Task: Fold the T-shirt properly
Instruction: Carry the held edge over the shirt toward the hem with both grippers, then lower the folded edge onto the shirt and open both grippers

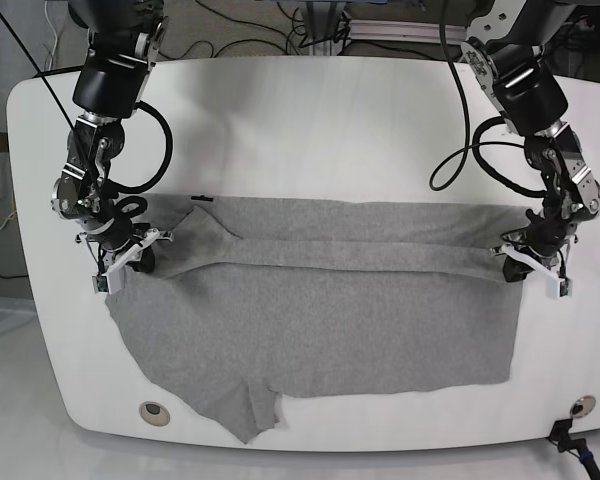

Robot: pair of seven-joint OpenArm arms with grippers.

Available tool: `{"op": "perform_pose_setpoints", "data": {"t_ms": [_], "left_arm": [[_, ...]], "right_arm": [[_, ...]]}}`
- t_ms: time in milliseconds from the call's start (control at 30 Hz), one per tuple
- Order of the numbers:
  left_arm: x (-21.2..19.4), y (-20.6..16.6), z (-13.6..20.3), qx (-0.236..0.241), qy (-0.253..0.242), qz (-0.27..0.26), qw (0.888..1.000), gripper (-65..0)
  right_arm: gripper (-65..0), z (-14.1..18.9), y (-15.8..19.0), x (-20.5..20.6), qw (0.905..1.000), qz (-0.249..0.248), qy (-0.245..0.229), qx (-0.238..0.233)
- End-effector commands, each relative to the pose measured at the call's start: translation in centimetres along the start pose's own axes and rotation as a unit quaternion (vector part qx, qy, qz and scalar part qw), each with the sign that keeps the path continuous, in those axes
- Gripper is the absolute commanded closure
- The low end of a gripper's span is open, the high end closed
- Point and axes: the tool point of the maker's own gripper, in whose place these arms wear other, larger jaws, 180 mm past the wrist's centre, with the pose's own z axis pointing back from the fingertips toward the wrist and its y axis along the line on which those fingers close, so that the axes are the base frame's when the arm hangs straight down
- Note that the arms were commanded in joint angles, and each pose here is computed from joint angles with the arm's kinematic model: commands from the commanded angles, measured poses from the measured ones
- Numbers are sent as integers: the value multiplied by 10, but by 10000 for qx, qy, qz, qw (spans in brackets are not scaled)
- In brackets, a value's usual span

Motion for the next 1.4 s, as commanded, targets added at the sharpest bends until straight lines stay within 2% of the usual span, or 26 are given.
{"op": "perform_pose_setpoints", "data": {"t_ms": [0,67,100,133,200,367,500,567,633,767,900,1167,1367], "left_arm": [[30,7,6,51,-385,-93,9992,-71],[32,14,7,248,-411,50,9988,-188],[34,13,6,282,-446,43,9986,-219],[34,8,3,244,-458,-32,9986,-230],[41,12,6,274,-501,-238,9981,-233],[38,6,5,175,-563,-505,9970,-230],[43,-16,11,0,-731,-1063,9916,-230],[43,-33,15,-134,-808,-1409,9866,-230],[36,-34,25,-9,-759,-1807,9806,-230],[26,-37,45,189,-706,-2372,9687,-230],[12,-39,60,186,-654,-2524,9652,-228],[-3,-36,78,259,-574,-2608,9633,-228],[-3,-26,82,376,-551,-2550,9646,-228]], "right_arm": [[-152,4,-7,26,9992,204,-332,-106],[-273,4,-9,31,9987,268,-407,-163],[-342,4,-10,34,9982,301,-476,-198],[-401,5,-11,35,9978,338,-514,-228],[-479,5,-15,34,9974,441,-471,-311],[-471,14,-22,38,9953,712,-471,-466],[-471,32,-23,35,9921,946,-563,-594],[-471,39,-22,26,9913,1030,-527,-629],[-471,52,-34,17,9895,1134,-446,-782],[-471,69,-59,-9,9895,944,-255,-1063],[-471,82,-78,-22,9872,994,-73,-1247],[-471,82,-76,-43,9889,905,114,-1173],[-471,70,-78,-70,9926,572,151,-1061]]}}
